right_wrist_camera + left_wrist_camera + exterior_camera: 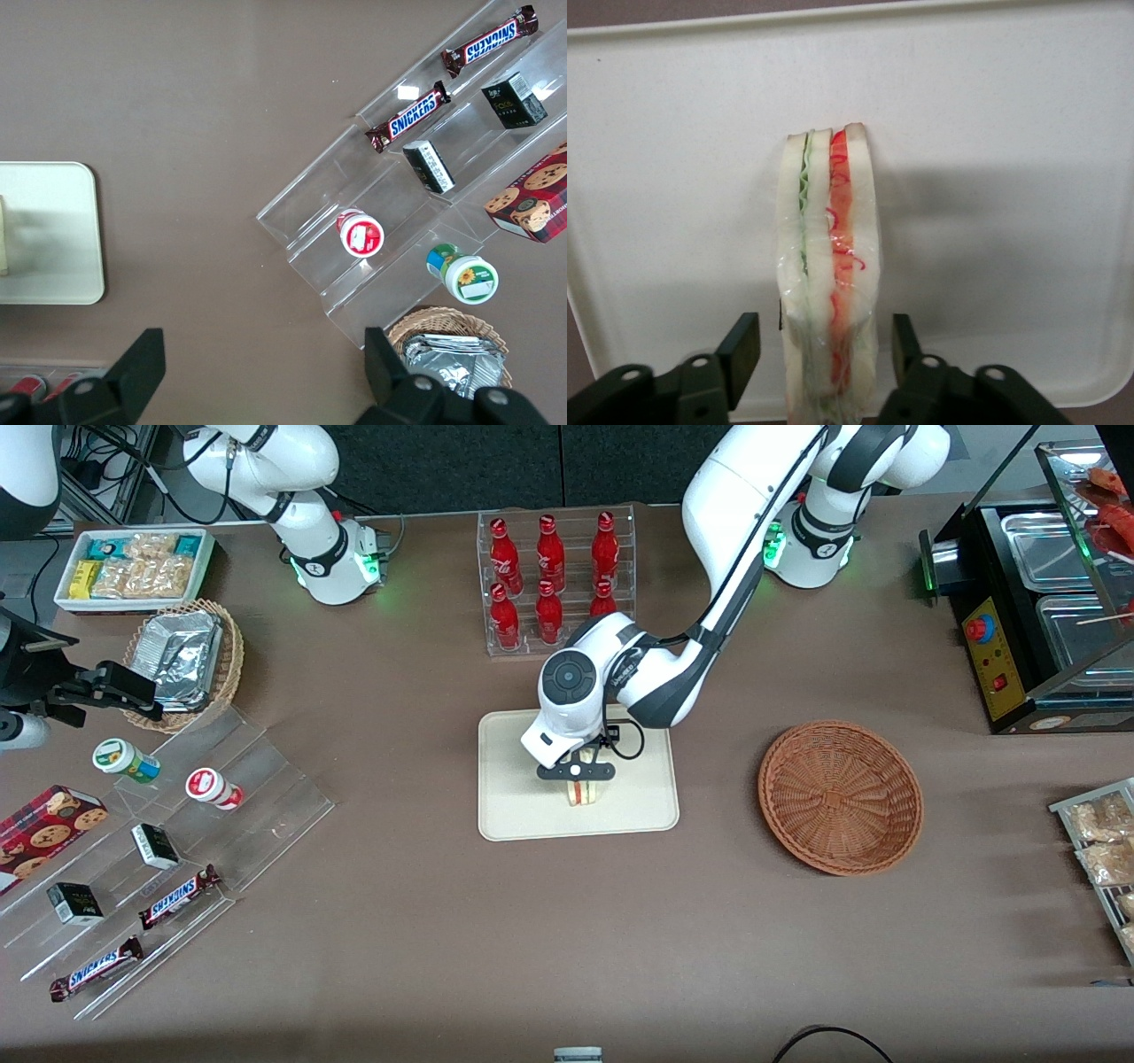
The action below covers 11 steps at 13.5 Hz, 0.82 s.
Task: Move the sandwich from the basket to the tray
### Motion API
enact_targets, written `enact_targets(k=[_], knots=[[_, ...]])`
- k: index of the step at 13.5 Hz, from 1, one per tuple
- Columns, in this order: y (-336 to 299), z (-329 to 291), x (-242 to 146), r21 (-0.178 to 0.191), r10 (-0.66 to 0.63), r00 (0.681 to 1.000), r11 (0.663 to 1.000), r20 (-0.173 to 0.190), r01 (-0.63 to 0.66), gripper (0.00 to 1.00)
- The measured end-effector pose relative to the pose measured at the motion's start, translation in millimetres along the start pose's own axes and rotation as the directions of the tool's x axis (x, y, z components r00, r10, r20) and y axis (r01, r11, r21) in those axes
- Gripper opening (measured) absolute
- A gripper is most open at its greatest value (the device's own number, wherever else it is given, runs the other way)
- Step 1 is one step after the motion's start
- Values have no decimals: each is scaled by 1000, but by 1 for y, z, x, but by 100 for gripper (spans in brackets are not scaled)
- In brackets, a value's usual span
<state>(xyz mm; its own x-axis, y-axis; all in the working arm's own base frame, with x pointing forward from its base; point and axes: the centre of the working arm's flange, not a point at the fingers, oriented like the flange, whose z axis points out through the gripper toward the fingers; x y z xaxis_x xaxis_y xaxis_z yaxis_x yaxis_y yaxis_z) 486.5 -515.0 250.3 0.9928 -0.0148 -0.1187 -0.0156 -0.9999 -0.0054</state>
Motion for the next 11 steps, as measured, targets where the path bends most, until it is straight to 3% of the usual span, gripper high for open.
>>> enact_targets(k=[2, 3, 5, 8, 11], knots=[[1, -4, 1, -6, -2, 1000, 1000, -6, 2, 96], [2, -7, 3, -11, -3, 1000, 1000, -11, 3, 100], [-3, -20, 8, -19, -15, 1000, 1000, -21, 14, 100], [-34, -48, 26, 3, -63, 998, 998, 0, 63, 100], [-73, -66, 51, 0, -109, 994, 994, 3, 109, 100]])
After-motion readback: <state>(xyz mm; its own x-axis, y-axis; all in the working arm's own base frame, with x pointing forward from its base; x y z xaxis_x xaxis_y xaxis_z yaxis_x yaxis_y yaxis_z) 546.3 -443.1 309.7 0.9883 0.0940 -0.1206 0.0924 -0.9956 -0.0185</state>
